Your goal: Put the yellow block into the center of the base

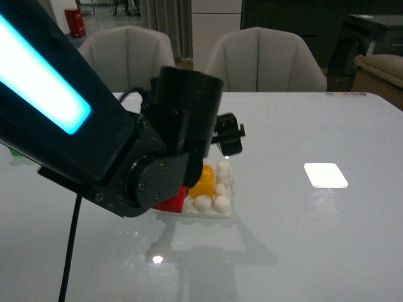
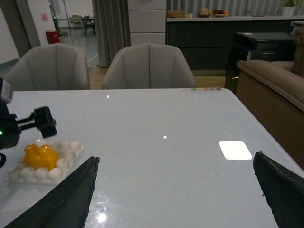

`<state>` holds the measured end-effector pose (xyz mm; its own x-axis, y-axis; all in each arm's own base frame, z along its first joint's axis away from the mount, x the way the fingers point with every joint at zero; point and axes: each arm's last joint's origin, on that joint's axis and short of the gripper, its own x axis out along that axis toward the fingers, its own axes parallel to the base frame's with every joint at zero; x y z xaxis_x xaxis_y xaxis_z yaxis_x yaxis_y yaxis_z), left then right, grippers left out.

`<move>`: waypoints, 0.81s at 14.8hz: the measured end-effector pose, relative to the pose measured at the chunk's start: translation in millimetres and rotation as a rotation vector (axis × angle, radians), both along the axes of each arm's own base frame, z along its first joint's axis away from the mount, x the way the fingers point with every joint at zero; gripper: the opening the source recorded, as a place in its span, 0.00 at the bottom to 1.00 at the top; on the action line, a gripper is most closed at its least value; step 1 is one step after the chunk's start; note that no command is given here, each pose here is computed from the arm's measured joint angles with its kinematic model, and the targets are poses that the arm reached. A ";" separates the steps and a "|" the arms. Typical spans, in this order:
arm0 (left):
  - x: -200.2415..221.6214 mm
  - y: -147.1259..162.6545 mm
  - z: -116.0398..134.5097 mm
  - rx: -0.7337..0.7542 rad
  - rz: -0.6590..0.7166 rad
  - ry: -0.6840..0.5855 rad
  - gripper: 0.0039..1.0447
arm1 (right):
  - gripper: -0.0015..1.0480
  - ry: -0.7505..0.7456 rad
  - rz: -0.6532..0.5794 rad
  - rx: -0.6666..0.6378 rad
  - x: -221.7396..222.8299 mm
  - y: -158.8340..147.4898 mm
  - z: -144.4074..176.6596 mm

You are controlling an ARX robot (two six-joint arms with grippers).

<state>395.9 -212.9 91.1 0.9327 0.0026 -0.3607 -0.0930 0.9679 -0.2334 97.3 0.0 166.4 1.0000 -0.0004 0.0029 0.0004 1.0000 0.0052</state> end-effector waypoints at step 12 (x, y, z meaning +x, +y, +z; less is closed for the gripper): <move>-148.8 169.9 65.3 0.236 -0.066 -0.332 0.07 | 0.94 0.000 0.000 0.000 0.0 0.0 0.0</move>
<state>247.1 -43.0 156.4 0.9992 -0.0144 -0.0370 0.0140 0.9998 -0.0107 97.3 0.0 166.4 1.0000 -0.0008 0.0025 0.0008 1.0000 0.0052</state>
